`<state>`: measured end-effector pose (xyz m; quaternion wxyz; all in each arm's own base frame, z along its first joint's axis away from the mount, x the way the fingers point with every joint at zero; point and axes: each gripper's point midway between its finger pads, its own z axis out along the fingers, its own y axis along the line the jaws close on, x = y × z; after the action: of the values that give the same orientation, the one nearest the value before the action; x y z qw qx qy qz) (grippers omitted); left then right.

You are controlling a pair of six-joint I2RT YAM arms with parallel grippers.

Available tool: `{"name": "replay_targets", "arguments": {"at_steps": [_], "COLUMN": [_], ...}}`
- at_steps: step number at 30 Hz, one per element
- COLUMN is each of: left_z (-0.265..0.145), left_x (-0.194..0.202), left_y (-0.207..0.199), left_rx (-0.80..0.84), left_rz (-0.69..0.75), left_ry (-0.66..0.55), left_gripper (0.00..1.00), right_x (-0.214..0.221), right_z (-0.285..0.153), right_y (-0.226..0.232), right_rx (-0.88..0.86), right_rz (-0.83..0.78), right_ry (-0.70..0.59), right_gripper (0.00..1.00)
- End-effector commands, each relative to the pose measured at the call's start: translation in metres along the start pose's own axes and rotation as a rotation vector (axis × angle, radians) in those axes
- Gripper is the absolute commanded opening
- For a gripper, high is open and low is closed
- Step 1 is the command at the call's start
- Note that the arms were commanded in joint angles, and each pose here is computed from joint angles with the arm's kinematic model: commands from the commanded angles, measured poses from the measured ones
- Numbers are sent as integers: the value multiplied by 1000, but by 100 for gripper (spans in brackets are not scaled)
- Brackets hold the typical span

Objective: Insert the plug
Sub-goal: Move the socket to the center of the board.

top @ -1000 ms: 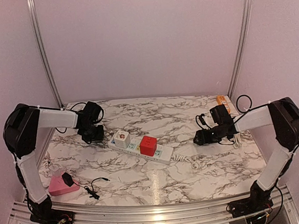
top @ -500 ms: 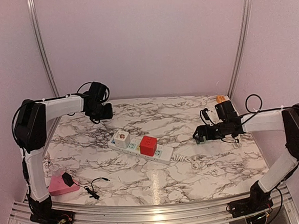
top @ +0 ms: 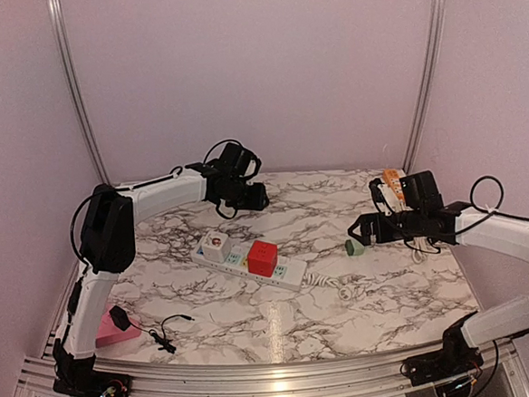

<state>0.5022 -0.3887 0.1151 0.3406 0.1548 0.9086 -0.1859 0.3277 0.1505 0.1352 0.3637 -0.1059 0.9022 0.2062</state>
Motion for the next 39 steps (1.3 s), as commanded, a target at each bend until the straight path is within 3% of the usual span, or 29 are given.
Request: {"name": "replay_targets", "arguments": {"at_steps": [1, 12, 26, 32, 36, 39], "left_z": [27, 63, 66, 38, -4, -44], "left_x": [26, 61, 63, 31, -9, -31], "left_y": [-27, -45, -58, -70, -71, -66], "left_rx": [54, 71, 136, 174, 187, 187], "left_rz": [29, 35, 19, 4, -13, -32], "left_ry": [69, 113, 111, 45, -35, -84], "left_gripper": [29, 32, 71, 83, 98, 99], "right_x": [11, 25, 34, 40, 53, 69], "right_z": [-7, -12, -10, -7, 5, 19], "right_y": [12, 22, 28, 60, 88, 104], "right_rx": [-5, 3, -25, -157, -186, -186], "right_rz": [-18, -57, -97, -218, -335, -414], "right_ry": [24, 43, 79, 85, 143, 220], "right_gripper": [99, 99, 99, 98, 98, 98]}}
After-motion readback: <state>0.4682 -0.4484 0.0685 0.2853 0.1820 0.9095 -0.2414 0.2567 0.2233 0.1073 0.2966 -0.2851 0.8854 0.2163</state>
